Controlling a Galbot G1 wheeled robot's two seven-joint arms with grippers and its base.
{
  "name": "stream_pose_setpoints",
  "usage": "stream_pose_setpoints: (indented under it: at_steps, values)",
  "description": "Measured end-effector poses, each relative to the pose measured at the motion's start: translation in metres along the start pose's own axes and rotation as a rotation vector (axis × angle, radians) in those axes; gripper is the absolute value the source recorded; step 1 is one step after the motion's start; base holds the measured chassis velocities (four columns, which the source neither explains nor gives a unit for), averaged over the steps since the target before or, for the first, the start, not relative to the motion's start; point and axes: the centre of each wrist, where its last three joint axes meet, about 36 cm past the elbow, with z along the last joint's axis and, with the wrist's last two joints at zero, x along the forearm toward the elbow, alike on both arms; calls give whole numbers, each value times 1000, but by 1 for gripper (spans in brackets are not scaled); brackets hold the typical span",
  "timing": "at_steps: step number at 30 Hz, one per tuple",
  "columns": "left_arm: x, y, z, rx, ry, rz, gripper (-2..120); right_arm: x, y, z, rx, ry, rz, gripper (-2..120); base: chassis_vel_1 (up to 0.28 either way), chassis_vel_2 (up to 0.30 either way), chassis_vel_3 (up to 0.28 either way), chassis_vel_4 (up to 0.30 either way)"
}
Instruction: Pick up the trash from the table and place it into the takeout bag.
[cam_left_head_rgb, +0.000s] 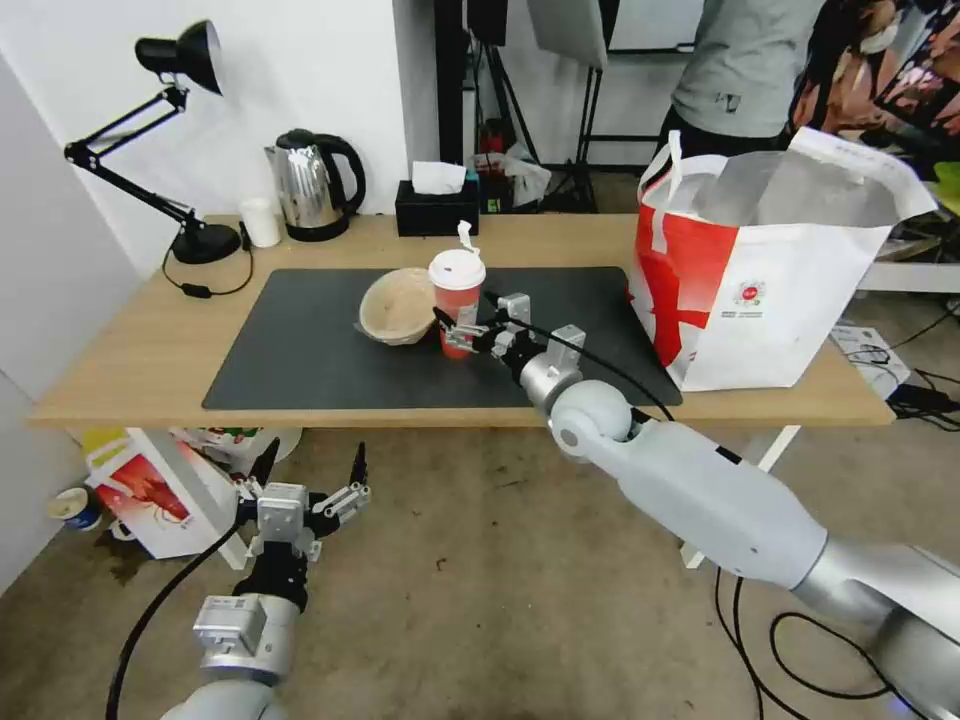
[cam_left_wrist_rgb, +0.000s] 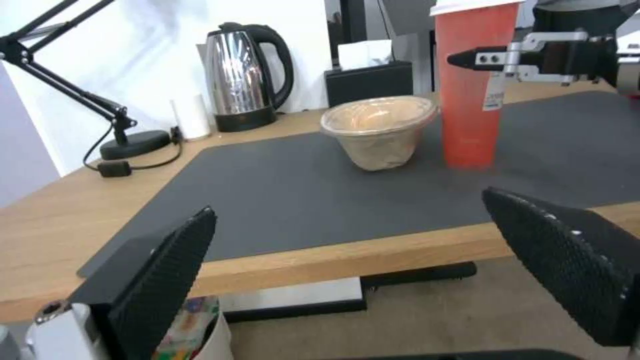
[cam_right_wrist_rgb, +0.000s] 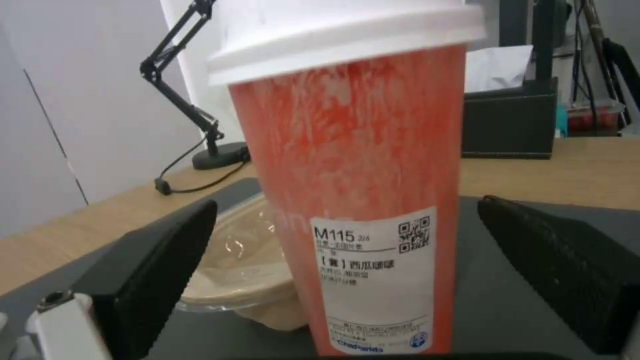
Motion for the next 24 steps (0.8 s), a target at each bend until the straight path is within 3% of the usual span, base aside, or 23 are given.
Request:
stream_pose_setpoints:
  at_steps: [5, 15, 18, 24]
  values:
    - [0, 0, 0, 0, 0, 0, 100, -3, -3, 4, -4, -1, 4, 98, 0, 0, 0, 0]
    - [0, 0, 0, 0, 0, 0, 100, 0, -7, 7, -20, 6, -6, 68, 0, 0, 0, 0]
    - [0, 0, 0, 0, 0, 0, 100, 0, -7, 6, -24, 4, -6, 53, 0, 0, 0, 0]
    - [0, 0, 0, 0, 0, 0, 100, 1, -10, 4, -22, 0, -2, 41, 0, 0, 0, 0]
